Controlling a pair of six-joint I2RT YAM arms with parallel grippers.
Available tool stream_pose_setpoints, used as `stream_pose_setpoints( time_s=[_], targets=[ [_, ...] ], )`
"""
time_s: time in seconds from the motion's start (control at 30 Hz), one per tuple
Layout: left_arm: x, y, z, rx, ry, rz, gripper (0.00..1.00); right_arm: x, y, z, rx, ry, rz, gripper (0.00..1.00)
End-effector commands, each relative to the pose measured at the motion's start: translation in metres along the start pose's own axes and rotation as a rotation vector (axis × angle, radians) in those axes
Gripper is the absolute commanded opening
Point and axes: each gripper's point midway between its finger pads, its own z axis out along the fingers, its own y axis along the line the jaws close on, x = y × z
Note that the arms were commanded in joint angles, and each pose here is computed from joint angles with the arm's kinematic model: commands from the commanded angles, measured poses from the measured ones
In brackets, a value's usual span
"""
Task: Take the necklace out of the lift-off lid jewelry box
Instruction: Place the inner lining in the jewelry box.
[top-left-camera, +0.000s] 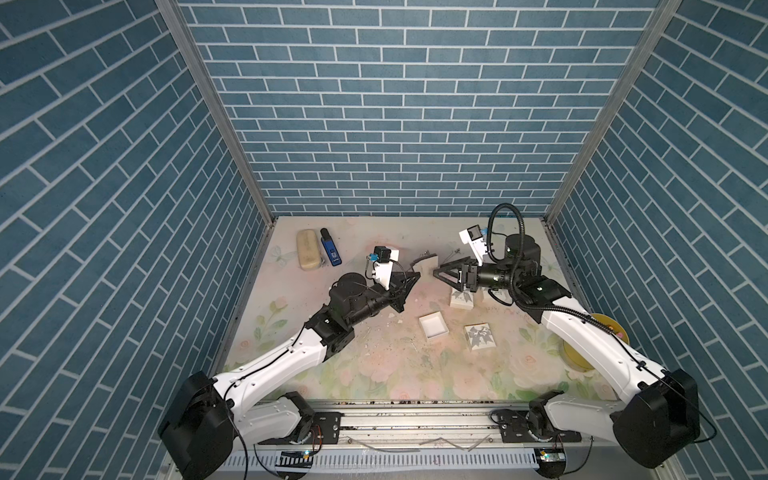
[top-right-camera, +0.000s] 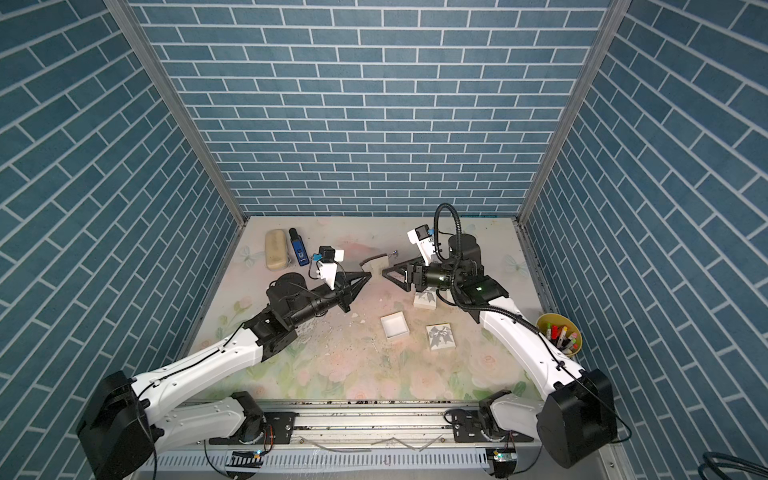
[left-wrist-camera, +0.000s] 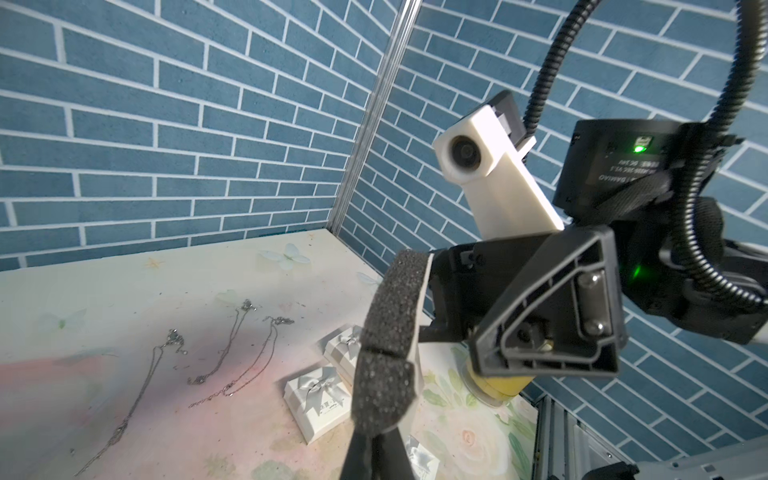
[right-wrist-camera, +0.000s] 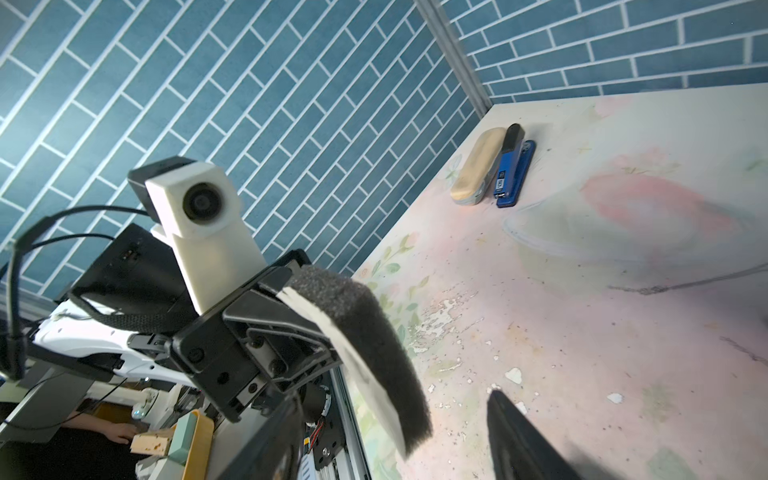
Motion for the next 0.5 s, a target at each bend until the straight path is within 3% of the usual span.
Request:
stream_pose_setpoints(
  time_s=[0.0,0.13,0.37,0.47],
  targets=[
    [-0.008,-0.011,-0.001,0.069,-0.035,-0.014,0.0,-0.01,0.009,0.008,-0.068,-0.009,0.009,0.71],
    [-0.01,-0.011,-0.004,0.066,-0.039,-0.018,0.0,-0.016,0.014,0.017,-0.159,-0.008,0.062,0.66],
    [0.005,0.007,-0.01,0.011,-0.011,-0.051,0.0,-0.016,0.014,0.019,-0.183,-0.013,0.08,0.23],
    [0.01,0.01,-0.009,0.008,0.003,-0.071,0.0,-0.013,0.013,0.018,-0.182,-0.013,0.082,0.11]
  ],
)
